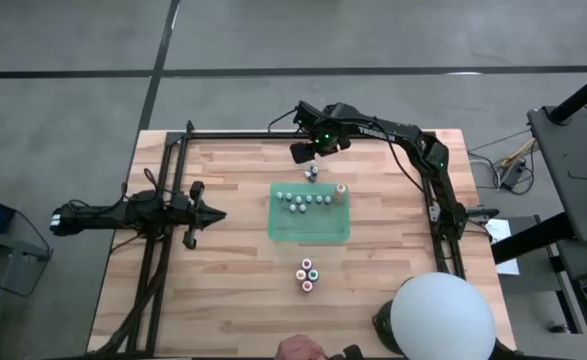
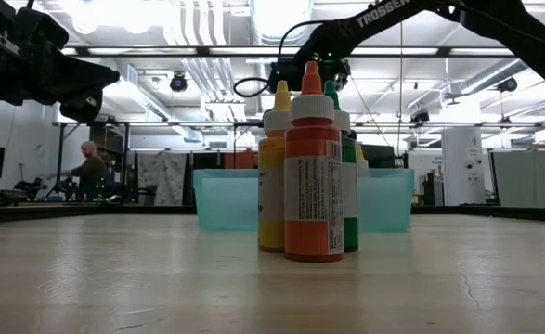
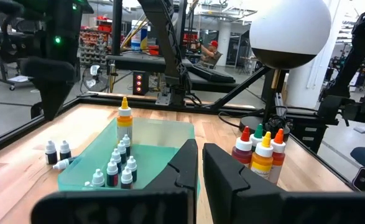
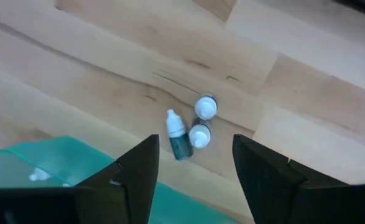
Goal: Pick & Place food coloring
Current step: Put the small black food coloring bottle into the green container
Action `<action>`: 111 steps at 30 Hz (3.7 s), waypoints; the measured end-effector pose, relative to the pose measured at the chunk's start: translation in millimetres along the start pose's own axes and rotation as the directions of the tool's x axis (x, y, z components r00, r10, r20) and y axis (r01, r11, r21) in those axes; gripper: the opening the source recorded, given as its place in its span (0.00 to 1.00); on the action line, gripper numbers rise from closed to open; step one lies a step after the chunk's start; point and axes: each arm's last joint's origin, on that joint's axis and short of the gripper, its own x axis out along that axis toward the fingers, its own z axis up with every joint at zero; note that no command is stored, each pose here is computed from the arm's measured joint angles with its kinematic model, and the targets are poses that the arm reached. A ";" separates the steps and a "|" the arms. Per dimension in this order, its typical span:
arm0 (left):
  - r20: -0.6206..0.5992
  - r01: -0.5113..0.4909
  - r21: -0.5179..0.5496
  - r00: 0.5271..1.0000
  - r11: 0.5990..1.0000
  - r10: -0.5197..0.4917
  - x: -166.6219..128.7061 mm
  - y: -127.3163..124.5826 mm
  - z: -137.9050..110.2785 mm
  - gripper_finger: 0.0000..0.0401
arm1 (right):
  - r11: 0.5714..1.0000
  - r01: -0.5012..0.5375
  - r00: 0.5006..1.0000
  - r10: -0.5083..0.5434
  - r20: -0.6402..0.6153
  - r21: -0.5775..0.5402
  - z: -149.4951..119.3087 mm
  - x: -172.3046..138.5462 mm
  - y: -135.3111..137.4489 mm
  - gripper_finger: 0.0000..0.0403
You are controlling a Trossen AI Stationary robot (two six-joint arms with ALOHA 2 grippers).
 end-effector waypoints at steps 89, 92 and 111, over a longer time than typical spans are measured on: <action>0.000 -0.001 0.000 1.000 1.000 0.001 0.0 0.1 0.0 0.00 | 0.995 0.098 0.978 -0.095 -0.185 0.003 4.2 64.2 -10.7 0.18; 0.000 -0.001 0.000 1.000 1.000 0.001 0.0 0.1 0.1 0.00 | 0.995 0.096 0.979 -0.095 -0.183 -0.002 4.3 63.7 -10.6 0.14; 0.000 0.000 0.000 1.000 1.000 0.000 0.0 0.0 0.0 0.00 | 0.989 0.009 0.994 -0.025 -0.104 -0.147 4.1 8.7 -4.1 0.13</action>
